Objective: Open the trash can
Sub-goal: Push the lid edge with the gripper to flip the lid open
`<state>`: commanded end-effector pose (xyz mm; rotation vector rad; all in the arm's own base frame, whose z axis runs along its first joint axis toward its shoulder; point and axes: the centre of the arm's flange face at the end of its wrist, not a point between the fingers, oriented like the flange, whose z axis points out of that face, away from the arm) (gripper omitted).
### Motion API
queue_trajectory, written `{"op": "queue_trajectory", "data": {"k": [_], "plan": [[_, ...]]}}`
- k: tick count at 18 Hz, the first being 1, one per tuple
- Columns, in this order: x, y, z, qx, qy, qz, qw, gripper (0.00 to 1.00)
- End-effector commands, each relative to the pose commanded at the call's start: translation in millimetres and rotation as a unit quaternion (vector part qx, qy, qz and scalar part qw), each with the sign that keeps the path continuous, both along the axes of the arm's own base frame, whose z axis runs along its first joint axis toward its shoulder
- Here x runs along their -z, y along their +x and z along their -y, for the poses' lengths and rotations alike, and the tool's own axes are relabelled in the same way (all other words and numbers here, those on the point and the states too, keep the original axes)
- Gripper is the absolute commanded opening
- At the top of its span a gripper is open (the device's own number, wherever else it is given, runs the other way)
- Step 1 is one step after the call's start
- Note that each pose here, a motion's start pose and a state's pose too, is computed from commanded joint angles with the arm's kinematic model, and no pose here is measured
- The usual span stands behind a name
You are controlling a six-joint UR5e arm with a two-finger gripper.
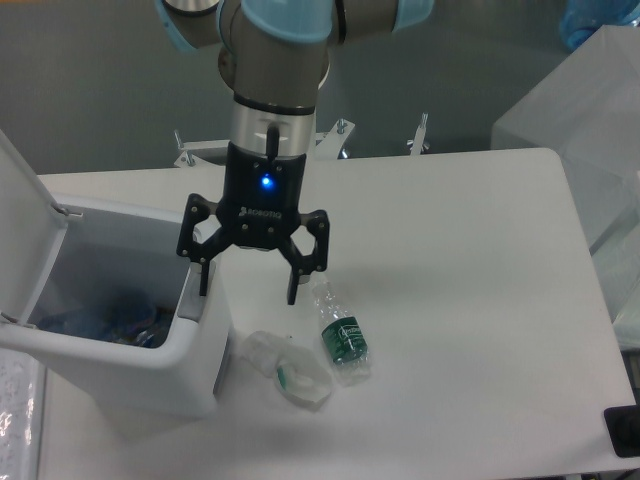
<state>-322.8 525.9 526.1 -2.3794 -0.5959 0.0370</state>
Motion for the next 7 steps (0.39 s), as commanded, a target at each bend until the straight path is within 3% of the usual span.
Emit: {"op": "queue_trajectory", "data": {"k": [3,7], "plan": [[5,-24,17,0.001,-0.037,-0.047,0.9982,1.0],[20,-54,41,0.016,-0.111,-0.111,0.9875,1.0]]}}
